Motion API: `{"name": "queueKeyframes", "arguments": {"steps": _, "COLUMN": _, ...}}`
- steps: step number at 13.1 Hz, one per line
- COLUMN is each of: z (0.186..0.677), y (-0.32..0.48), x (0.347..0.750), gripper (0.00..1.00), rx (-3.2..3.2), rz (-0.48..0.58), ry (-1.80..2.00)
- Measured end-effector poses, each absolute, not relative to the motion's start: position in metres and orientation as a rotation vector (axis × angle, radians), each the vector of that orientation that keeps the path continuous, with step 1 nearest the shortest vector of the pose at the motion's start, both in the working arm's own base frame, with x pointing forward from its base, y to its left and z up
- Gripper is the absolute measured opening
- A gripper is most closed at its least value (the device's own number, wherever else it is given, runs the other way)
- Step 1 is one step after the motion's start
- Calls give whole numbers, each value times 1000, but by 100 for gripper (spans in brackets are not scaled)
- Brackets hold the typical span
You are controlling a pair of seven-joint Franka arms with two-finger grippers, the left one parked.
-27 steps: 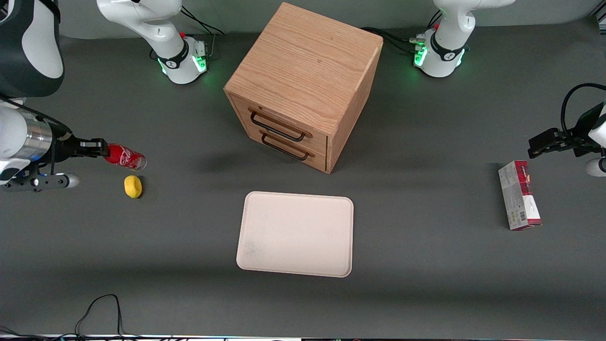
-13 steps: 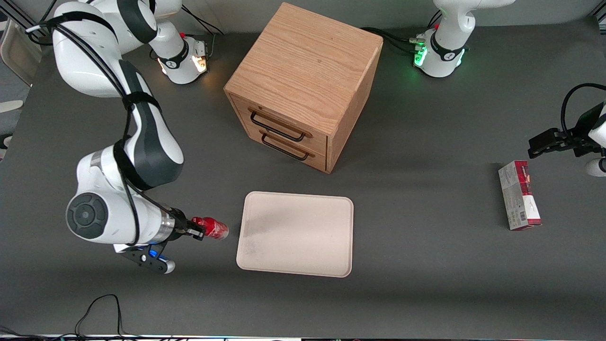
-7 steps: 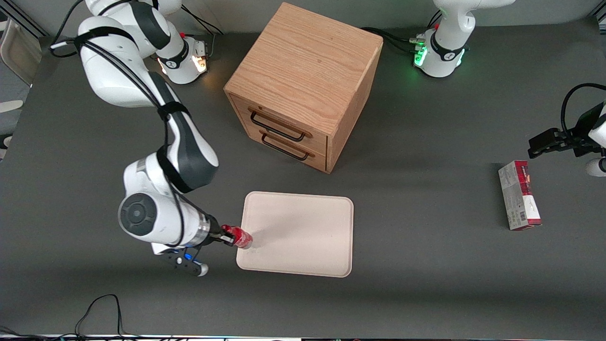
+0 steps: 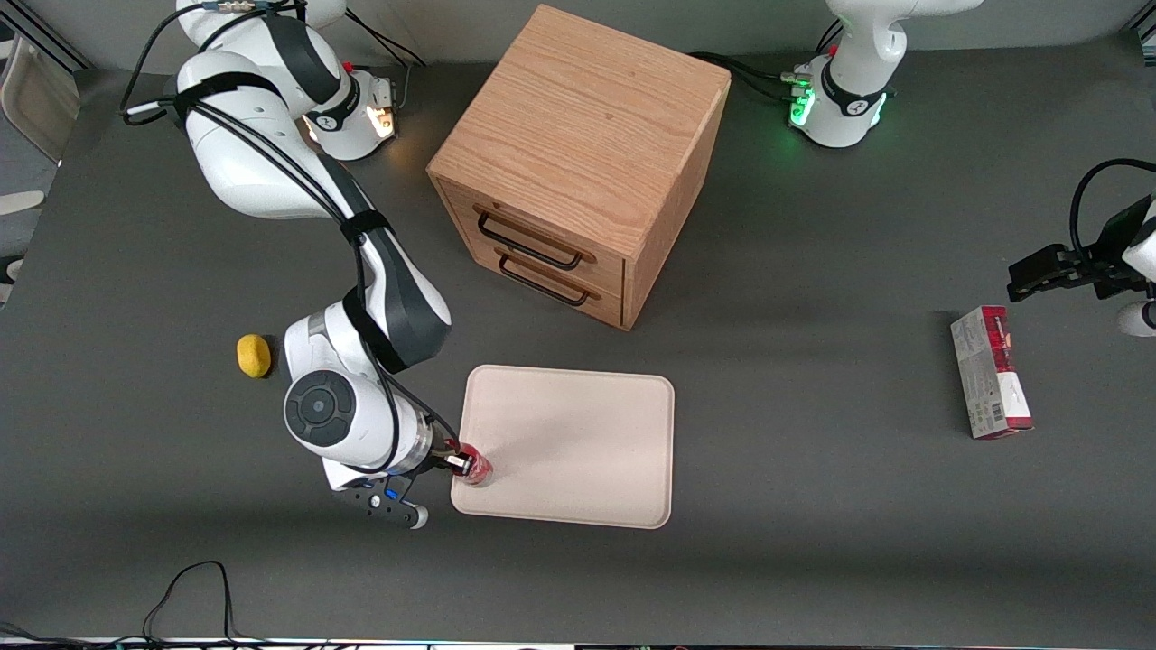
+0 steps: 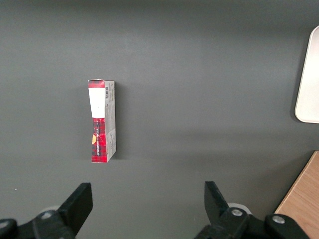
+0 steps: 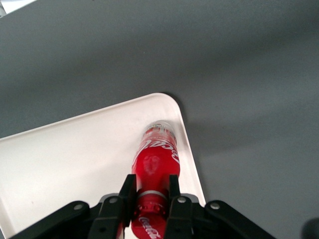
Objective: Place coke bottle on tray
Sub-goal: 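Lower the bottle upright onto the tray's rim area, then open the right gripper and withdraw it up from the bottle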
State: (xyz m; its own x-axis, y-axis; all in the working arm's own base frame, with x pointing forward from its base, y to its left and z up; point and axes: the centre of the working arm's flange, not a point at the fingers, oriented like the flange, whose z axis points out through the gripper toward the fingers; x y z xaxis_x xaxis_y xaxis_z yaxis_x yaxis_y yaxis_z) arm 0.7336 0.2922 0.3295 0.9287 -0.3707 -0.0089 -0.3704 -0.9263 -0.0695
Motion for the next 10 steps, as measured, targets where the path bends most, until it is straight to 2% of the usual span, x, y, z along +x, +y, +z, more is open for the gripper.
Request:
{"name": "queueKeyframes", "arguments": {"steps": 2, "z": 328, "y": 292, "x": 734, "gripper": 30, "rx": -3017, "rz": -7, "ry": 581}}
{"name": "queueKeyframes", "arguments": {"steps": 3, "z": 328, "y": 292, "x": 734, "gripper": 37, "rx": -3017, "rz": -10, "ry": 580}}
{"name": "queueKeyframes", "arguments": {"steps": 9, "z": 334, "y": 292, "x": 736, "gripper": 97, "rx": -3007, "rz": -36, "ry": 580}}
{"name": "queueKeyframes", "arguments": {"steps": 10, "z": 336, "y": 291, "x": 736, "gripper": 100, "rx": -3013, "rz": -32, "ry": 582}}
